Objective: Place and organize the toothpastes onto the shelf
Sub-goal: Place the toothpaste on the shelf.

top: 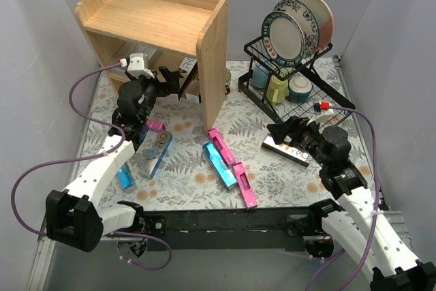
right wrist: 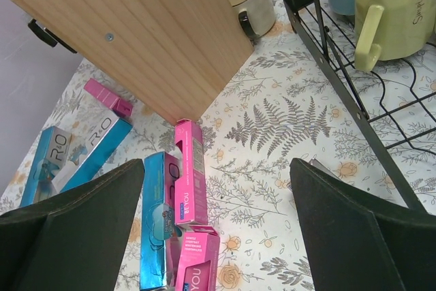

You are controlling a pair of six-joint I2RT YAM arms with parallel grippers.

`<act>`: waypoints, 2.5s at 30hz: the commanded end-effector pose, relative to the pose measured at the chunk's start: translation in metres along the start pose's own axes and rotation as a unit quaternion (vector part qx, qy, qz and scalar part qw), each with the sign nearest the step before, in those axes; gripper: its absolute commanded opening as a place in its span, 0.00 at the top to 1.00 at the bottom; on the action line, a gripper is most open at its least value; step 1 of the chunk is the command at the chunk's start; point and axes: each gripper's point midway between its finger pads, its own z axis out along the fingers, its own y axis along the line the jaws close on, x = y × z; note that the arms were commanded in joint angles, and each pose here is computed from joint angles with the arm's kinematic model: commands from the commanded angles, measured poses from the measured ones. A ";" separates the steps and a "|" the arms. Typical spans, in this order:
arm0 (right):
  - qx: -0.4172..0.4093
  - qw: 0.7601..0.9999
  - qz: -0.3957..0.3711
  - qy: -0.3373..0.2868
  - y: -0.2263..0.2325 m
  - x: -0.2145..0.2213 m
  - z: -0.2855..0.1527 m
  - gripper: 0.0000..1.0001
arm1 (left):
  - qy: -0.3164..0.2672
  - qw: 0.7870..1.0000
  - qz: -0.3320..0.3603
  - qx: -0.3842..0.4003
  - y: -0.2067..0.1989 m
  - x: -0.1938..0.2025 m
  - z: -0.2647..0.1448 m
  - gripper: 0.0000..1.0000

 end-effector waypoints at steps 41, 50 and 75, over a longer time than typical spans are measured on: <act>-0.014 1.000 -0.010 -0.005 0.004 -0.004 0.003 0.07 | 0.074 0.979 -0.149 0.114 -0.023 0.044 0.049 0.54; -0.013 1.000 -0.010 -0.008 0.004 -0.006 0.003 0.07 | 0.077 0.981 -0.133 0.119 -0.023 0.049 0.055 0.53; 0.030 0.997 -0.051 0.039 -0.006 -0.008 0.000 0.05 | 0.027 0.996 -0.054 0.069 -0.009 -0.005 0.001 0.05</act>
